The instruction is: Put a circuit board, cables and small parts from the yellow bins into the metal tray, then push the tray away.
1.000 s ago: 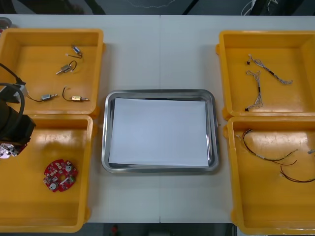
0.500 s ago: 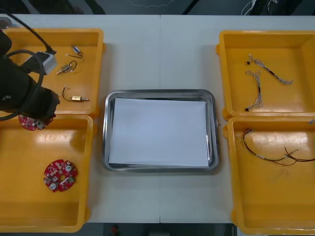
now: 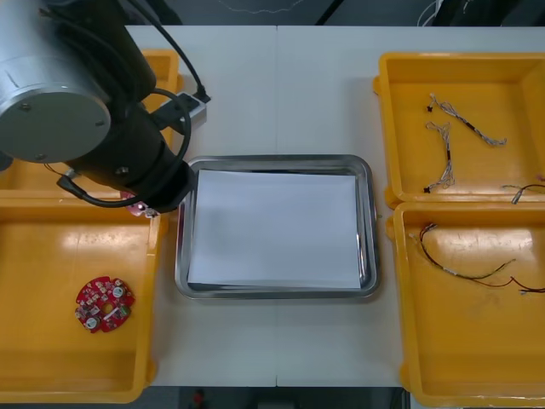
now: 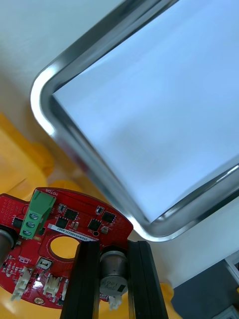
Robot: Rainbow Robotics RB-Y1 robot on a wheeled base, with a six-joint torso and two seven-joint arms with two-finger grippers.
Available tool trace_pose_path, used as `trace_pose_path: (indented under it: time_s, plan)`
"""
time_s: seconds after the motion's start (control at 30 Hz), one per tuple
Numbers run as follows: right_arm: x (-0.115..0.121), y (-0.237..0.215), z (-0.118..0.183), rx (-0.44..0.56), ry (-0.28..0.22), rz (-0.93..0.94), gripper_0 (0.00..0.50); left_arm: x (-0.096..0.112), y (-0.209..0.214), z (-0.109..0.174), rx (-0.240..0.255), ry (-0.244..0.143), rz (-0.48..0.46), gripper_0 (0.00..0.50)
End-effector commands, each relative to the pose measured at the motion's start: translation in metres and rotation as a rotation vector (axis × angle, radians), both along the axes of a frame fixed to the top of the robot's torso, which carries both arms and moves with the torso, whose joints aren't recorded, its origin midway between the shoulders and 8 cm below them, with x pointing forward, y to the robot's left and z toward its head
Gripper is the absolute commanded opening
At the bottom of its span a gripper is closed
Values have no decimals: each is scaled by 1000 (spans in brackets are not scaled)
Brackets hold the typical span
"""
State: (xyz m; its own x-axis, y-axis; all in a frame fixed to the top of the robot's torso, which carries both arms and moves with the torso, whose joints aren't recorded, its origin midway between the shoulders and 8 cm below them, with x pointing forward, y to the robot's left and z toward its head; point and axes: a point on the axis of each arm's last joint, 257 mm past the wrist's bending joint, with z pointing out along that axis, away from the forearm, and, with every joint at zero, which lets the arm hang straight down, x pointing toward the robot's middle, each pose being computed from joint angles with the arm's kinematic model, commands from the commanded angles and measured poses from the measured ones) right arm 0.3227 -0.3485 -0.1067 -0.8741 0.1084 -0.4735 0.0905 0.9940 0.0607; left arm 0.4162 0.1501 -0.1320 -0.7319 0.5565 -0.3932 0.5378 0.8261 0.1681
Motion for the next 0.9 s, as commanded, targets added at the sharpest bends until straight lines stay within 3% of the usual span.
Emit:
trace_pose_path:
  time_s: [0.03, 0.27, 0.33, 0.43, 0.9]
  plan:
    - [4, -1, 22, -153, -64, 137, 0, -1, -39, 1, 8, -12, -56, 0]
    - [0, 9, 18, -261, -66, 302, 0, -10, -53, -32, 87, 9, -79, 0]
    - [-3, 13, 14, -268, -54, 336, 0, -13, -53, -42, 106, 27, -71, 0]
    - [-7, 21, 6, -281, -36, 382, 0, -14, -55, -55, 136, 23, -71, 0]
    - [-9, 51, 3, -306, -39, 510, 0, -17, -78, -92, 112, 21, -74, 0]
